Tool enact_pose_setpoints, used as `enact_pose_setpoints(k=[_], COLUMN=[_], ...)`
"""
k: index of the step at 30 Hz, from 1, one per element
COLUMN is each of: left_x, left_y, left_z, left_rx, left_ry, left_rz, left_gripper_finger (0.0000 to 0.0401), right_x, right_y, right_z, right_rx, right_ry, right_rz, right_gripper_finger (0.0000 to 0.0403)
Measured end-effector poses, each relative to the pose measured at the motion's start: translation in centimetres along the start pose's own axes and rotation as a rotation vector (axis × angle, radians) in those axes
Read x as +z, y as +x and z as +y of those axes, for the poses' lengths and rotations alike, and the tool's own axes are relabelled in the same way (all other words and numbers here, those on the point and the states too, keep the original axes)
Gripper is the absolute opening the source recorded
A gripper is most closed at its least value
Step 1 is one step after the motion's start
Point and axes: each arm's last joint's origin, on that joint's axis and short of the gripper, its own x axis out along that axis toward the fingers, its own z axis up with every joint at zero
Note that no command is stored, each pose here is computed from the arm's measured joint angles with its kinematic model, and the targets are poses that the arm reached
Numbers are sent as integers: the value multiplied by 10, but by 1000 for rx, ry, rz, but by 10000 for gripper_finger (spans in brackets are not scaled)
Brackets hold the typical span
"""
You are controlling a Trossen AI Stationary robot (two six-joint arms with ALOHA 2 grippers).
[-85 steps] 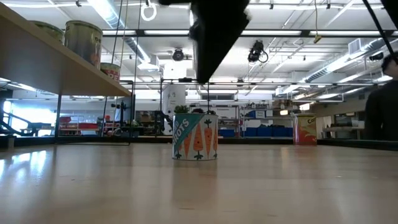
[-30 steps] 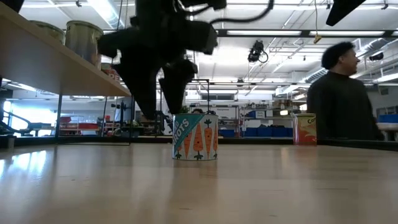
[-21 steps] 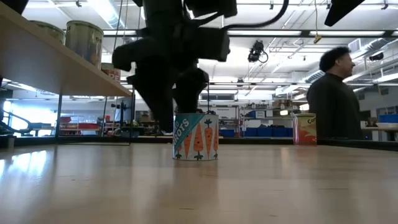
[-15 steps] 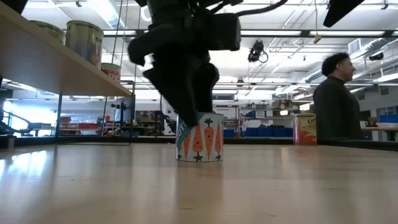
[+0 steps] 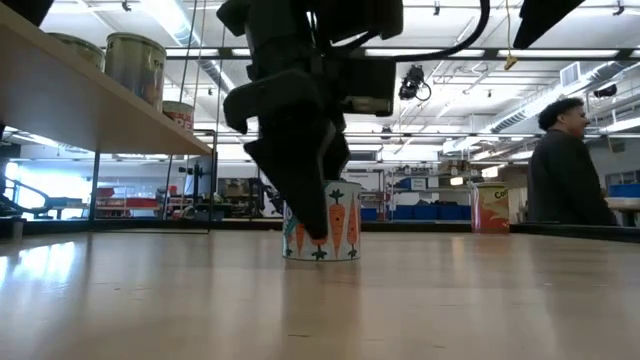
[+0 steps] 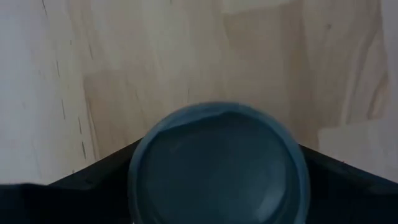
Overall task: Pick and place cans onto a shelf
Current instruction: Put the canned carrots on the shelf
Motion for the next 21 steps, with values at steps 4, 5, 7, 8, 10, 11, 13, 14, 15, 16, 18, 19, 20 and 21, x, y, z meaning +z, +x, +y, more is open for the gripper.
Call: enact_pose_setpoints(k=[4, 5, 7, 8, 10, 11, 13, 14, 15, 16, 18, 19, 20, 21], left_x=[1, 2, 3, 4, 6, 7, 6, 6, 6, 6, 6, 6, 6, 6], left_y=[-3, -3, -4, -4, -4, -4, -4, -4, -5, -5, -5, -5, -5, -5], left_z=[0, 0, -1, -1, -2, -4, -4, -4, -3, -3, -3, -3, -3, -3], left_rx=[2, 2, 0, -1, -5, -6, -1, -1, -1, 1, 9, 12, 12, 12], left_ry=[-49, -61, -98, -112, -138, -145, -150, -150, -151, -152, -160, -174, -181, -189], left_rz=[-16, -26, -34, -39, -67, -74, -70, -69, -68, -70, -71, -69, -70, -71], left_gripper_finger=[315, 307, 292, 287, 284, 284, 286, 286, 286, 286, 286, 286, 286, 286], right_x=[4, 5, 7, 8, 11, 12, 16, 17, 18, 19, 20, 21, 21, 21], right_y=[3, 4, 5, 6, 8, 10, 12, 13, 14, 15, 15, 16, 16, 16], right_z=[-3, -3, -5, -5, -7, -8, -11, -12, -13, -14, -15, -15, -15, -14], right_rx=[-11, -14, -20, -23, -31, -36, -43, -46, -47, -48, -48, -45, -41, -36], right_ry=[-34, -32, -30, -33, -49, -57, -89, -102, -110, -118, -125, -130, -135, -140], right_rz=[4, 4, 5, 5, 7, 9, 13, 17, 20, 24, 28, 33, 38, 42], right_gripper_finger=[337, 337, 336, 336, 334, 334, 332, 332, 331, 329, 327, 325, 324, 323])
